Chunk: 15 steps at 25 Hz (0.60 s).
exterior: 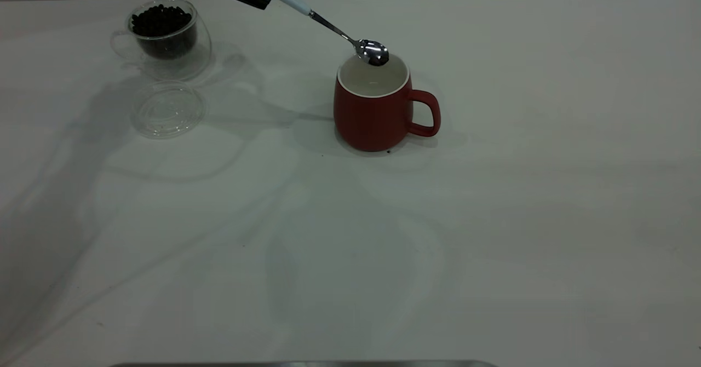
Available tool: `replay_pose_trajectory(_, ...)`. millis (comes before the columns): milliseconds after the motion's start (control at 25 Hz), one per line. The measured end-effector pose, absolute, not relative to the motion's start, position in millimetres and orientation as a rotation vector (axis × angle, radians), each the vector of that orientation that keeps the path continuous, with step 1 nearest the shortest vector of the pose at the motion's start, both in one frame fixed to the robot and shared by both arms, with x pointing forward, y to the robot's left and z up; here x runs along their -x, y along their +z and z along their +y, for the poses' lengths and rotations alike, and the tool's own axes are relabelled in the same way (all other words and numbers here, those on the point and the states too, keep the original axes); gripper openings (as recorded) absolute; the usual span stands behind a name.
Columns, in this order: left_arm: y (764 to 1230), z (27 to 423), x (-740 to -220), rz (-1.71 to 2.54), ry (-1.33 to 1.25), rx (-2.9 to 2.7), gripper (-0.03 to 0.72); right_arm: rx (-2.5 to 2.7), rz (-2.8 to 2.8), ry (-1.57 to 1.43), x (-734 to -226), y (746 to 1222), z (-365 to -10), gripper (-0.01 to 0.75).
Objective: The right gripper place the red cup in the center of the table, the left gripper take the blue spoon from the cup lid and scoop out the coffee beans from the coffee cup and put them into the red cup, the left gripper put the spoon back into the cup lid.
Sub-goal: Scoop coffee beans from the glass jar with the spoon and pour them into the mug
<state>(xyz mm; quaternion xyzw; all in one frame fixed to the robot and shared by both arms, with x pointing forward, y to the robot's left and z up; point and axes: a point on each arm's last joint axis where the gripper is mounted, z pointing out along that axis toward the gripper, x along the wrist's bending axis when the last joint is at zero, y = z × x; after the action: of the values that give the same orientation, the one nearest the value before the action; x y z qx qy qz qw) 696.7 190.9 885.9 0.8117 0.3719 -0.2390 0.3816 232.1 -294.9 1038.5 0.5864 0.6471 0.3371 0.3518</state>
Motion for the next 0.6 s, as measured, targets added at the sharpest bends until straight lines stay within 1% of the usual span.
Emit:
replay_pose_trajectory(400,885.8,190.9,-697.0,0.851,-0.558,-2.102,0.126,-1.518,1.675,0.872,-232.1,1038.5,-294.9,0.546)
replay_pose_trajectory(600,886.1,193.9,-697.5,1.023,-0.639,-2.042,0.126,-1.518,1.675,0.872,-232.1,1038.5,-294.9,0.546)
